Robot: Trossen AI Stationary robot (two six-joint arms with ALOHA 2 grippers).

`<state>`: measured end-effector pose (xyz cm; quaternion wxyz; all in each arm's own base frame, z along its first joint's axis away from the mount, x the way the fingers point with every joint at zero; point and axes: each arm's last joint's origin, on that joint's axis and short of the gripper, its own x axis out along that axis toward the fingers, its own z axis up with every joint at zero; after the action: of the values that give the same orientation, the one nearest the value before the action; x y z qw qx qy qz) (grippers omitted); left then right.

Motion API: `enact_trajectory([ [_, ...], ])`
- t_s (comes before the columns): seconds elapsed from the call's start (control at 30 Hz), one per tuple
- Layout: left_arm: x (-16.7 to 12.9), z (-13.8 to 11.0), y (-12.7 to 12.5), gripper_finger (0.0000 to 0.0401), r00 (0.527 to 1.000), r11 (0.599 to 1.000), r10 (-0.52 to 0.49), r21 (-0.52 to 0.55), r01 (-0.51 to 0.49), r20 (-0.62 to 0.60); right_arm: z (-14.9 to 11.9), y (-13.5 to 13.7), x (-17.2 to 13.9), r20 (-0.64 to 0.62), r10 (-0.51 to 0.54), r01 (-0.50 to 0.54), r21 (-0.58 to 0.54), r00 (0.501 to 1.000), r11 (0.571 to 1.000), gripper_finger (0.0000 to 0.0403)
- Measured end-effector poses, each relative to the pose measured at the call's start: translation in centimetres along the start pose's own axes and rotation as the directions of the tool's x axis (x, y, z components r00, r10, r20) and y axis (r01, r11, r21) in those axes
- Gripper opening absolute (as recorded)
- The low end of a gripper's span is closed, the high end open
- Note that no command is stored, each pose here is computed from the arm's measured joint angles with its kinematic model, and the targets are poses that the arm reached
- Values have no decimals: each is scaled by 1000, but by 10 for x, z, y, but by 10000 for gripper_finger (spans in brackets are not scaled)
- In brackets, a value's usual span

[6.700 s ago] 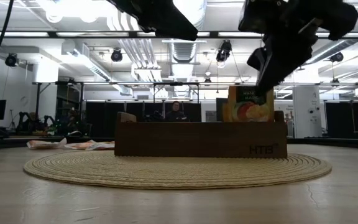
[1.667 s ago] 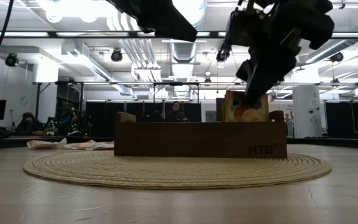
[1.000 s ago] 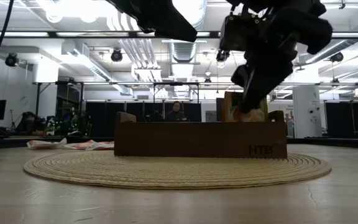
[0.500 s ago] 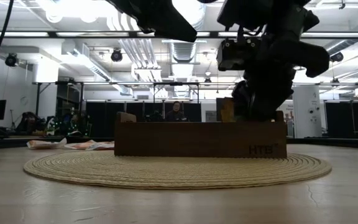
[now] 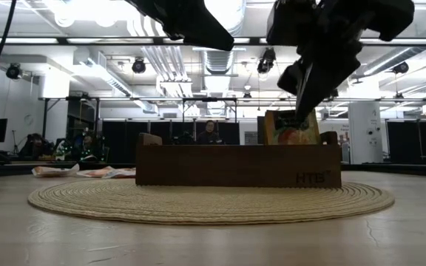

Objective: Pick & Place Tea
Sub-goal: Put the white and orange tea bag into the wooden organizer

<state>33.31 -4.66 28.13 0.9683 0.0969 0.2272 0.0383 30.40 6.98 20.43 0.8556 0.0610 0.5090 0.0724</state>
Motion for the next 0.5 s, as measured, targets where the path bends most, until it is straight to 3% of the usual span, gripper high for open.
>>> enact_trajectory([
  [0.2,-6,3,3,135,999,999,42,-14,-42,4,3,1,-19,68,-13,17,-49,998,999,8],
  [0.5,-18,-3,6,135,995,999,46,-24,-48,-83,0,1,-58,211,-70,95,-107,975,990,9],
])
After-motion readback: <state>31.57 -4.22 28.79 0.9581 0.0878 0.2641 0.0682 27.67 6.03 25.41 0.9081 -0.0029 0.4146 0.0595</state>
